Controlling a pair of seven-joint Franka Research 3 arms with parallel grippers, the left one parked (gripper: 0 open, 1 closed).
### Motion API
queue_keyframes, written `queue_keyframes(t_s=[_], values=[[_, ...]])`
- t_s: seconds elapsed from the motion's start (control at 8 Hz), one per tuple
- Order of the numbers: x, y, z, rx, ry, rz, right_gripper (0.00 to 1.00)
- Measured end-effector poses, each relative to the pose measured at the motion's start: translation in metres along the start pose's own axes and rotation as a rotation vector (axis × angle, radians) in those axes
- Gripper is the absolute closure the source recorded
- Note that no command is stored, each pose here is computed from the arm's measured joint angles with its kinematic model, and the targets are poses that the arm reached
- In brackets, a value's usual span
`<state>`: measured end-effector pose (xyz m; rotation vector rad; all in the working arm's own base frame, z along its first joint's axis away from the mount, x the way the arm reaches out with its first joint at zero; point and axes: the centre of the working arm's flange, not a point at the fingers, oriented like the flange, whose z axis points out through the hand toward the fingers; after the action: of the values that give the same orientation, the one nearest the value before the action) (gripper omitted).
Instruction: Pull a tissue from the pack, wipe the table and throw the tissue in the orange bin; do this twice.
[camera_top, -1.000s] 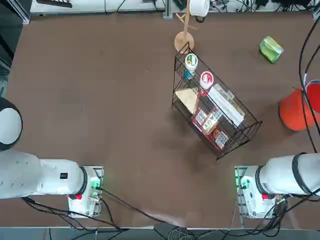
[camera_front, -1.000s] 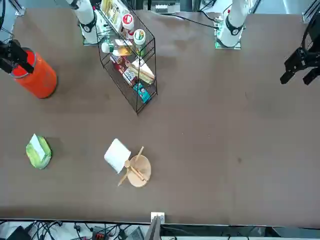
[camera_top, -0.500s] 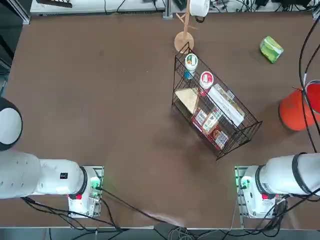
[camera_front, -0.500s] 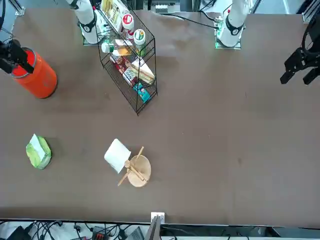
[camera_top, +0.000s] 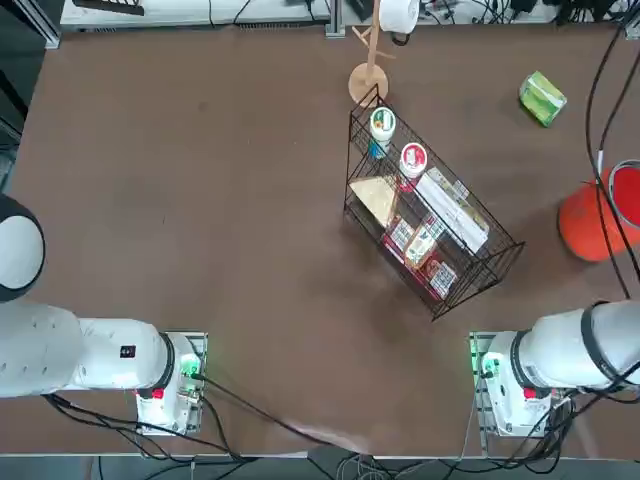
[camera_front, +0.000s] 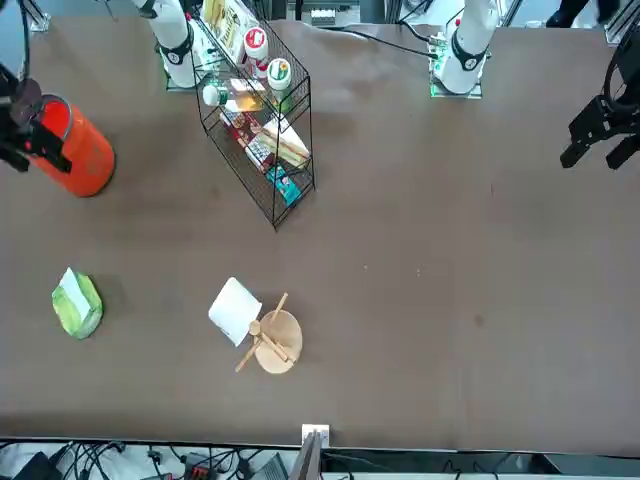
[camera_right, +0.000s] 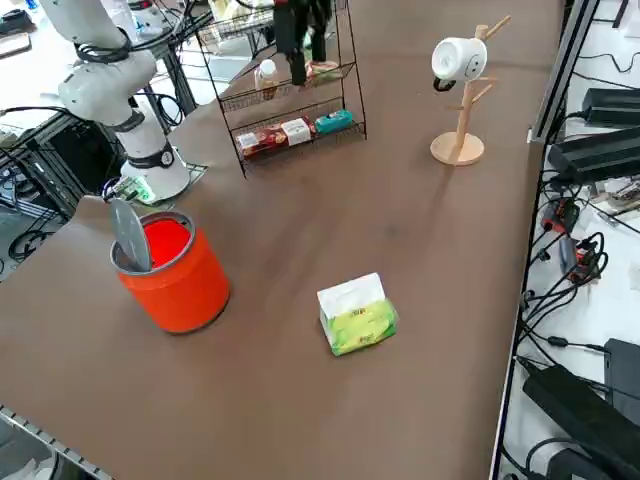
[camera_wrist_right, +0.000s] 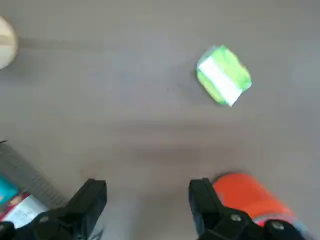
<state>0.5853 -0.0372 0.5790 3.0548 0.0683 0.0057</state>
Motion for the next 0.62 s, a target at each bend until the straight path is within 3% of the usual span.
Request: queue_keyframes(t_s=[0.25, 0.62], values=[[0.026, 0.008, 0.069, -0.096, 0.023, -0.098, 0.00], [0.036, 0.014, 0.164, -0.218, 0.071, -0.239, 0.00]])
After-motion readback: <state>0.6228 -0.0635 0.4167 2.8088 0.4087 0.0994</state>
